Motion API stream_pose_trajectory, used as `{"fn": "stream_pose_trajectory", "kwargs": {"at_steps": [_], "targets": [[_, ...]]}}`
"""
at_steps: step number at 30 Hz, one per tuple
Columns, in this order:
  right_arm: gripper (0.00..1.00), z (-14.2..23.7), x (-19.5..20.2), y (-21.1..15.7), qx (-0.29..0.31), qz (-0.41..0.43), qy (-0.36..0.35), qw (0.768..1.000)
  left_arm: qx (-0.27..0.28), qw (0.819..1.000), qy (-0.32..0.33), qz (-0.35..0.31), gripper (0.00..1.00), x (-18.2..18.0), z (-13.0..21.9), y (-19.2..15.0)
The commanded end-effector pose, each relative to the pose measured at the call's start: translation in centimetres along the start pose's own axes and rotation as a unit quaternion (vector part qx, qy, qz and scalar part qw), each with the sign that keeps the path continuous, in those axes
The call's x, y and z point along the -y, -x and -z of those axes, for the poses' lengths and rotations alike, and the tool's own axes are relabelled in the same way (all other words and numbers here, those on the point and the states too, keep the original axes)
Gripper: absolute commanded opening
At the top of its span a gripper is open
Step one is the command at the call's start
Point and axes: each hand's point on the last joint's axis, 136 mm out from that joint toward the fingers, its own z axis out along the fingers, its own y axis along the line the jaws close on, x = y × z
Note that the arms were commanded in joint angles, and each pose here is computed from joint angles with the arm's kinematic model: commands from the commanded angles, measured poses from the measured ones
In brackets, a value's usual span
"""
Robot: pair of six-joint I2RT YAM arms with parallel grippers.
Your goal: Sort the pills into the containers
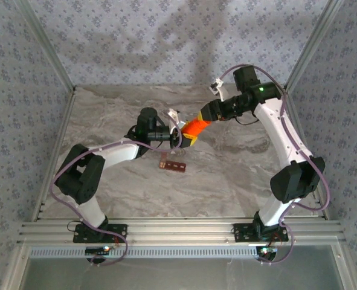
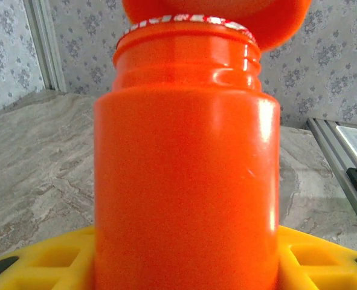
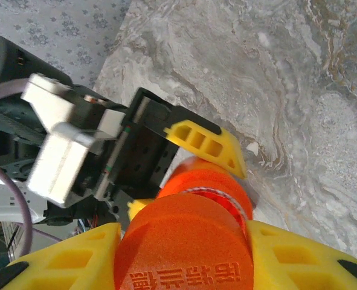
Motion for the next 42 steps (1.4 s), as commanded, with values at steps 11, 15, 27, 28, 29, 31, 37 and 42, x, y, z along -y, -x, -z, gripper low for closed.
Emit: {"fn": "stream_pose_trajectory", "kwargs": {"at_steps": [11, 15, 27, 28, 29, 31, 37, 42], "targets": [[0.41, -1.3, 1.0, -0.3, -0.008, -0.009, 0.01, 1.0, 0.02, 0.999, -0.02, -0.041, 0.0, 1.5, 0.6, 2.9], [0.41, -1.5, 0.8, -0.1, -0.008, -0.009, 0.018, 1.0, 0.019, 0.999, -0.024, -0.039, 0.0, 1.7, 0.6, 2.8], [0.4, -3.1, 0.8, -0.7, -0.028, -0.014, 0.031, 0.999, 0.02, 0.998, -0.028, -0.049, 0.0, 1.9, 0.7, 3.1], [0.4, -3.1, 0.8, -0.8, -0.031, -0.013, 0.033, 0.999, 0.019, 0.998, -0.03, -0.05, 0.0, 2.0, 0.7, 3.1], [0.4, -3.2, 0.7, -0.8, -0.033, -0.014, 0.034, 0.999, 0.018, 0.998, -0.034, -0.051, 0.0, 2.0, 0.7, 3.0], [0.4, -3.4, 0.8, -0.9, -0.04, -0.017, 0.035, 0.998, 0.015, 0.998, -0.038, -0.051, 0.0, 2.1, 0.6, 3.1], [0.4, -4.8, 1.4, -0.6, -0.041, -0.069, 0.023, 0.996, 0.021, 0.998, -0.035, -0.057, 0.0, 1.9, 0.5, 3.9], [0.38, -6.4, 1.7, -1.0, -0.054, -0.122, 0.001, 0.991, 0.025, 0.997, -0.027, -0.061, 0.0, 1.5, 0.1, 4.5]]}}
